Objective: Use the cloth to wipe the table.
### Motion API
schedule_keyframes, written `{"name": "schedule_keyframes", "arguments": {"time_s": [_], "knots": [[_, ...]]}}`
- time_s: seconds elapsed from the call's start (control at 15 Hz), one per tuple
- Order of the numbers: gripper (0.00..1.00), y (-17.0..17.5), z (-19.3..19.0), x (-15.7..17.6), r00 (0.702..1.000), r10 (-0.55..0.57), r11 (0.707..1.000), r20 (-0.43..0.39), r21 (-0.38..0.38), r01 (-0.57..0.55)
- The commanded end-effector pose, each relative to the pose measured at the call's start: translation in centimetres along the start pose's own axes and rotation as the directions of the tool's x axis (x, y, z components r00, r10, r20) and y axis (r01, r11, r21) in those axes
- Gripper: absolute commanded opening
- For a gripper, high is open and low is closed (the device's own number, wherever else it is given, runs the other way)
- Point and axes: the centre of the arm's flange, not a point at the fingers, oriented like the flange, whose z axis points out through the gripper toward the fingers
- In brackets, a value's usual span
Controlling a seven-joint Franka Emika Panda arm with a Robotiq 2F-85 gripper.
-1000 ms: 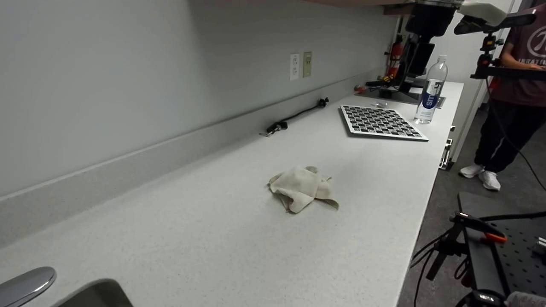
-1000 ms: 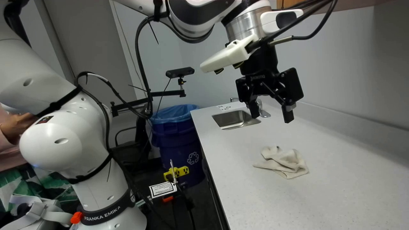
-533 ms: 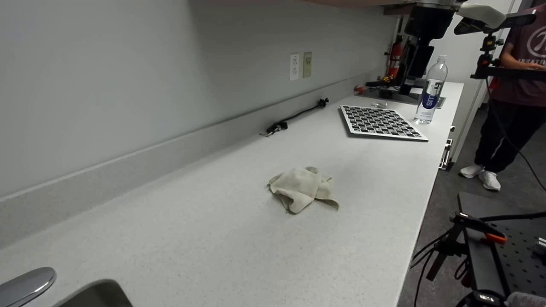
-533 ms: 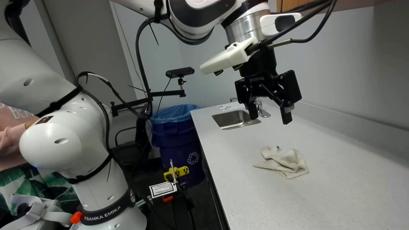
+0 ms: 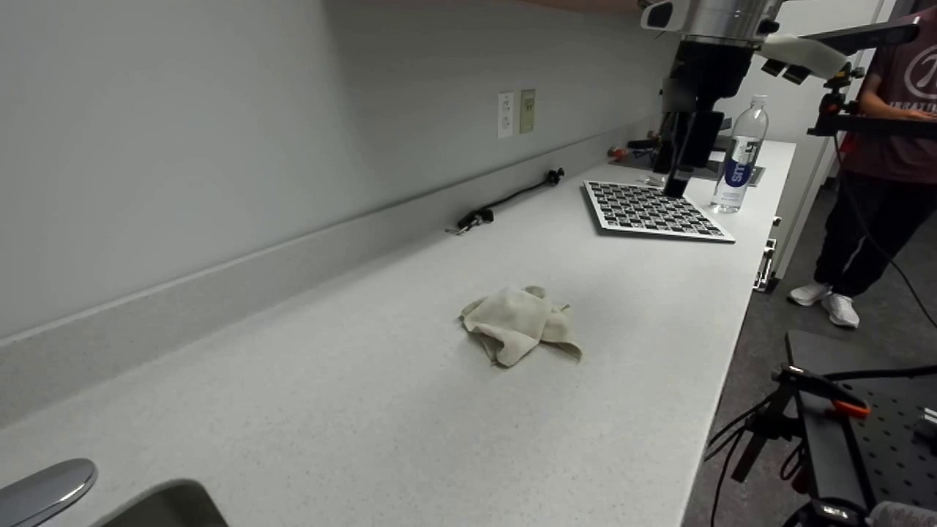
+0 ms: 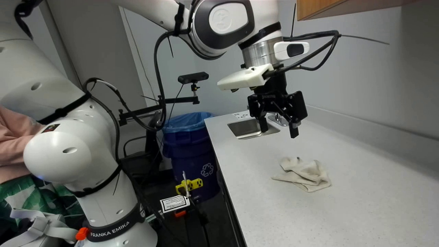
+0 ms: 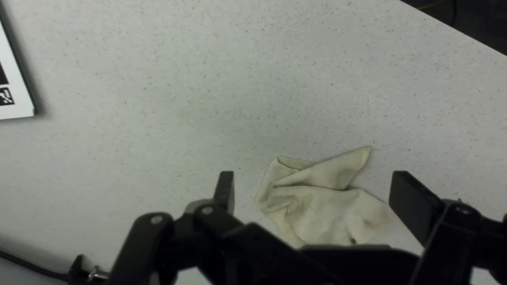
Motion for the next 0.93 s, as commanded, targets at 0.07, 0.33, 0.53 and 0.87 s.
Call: {"name": "schedule_keyframes", "arguments": {"time_s": [0.07,0.33,0.53,0.87], "knots": [[1.0,-3.5,2.6,4.2,0.998,-0.043,0.998,-0.043,0.052,0.045],[1.0,-6.1,4.5,6.5,0.993,-0.109,0.993,-0.047,0.049,0.111],[1.0,-6.4,4.5,5.3,0.994,-0.11,0.993,-0.027,0.037,0.111],[1.0,-6.2,4.9,5.5,0.995,-0.1,0.995,-0.029,0.025,0.1]]}}
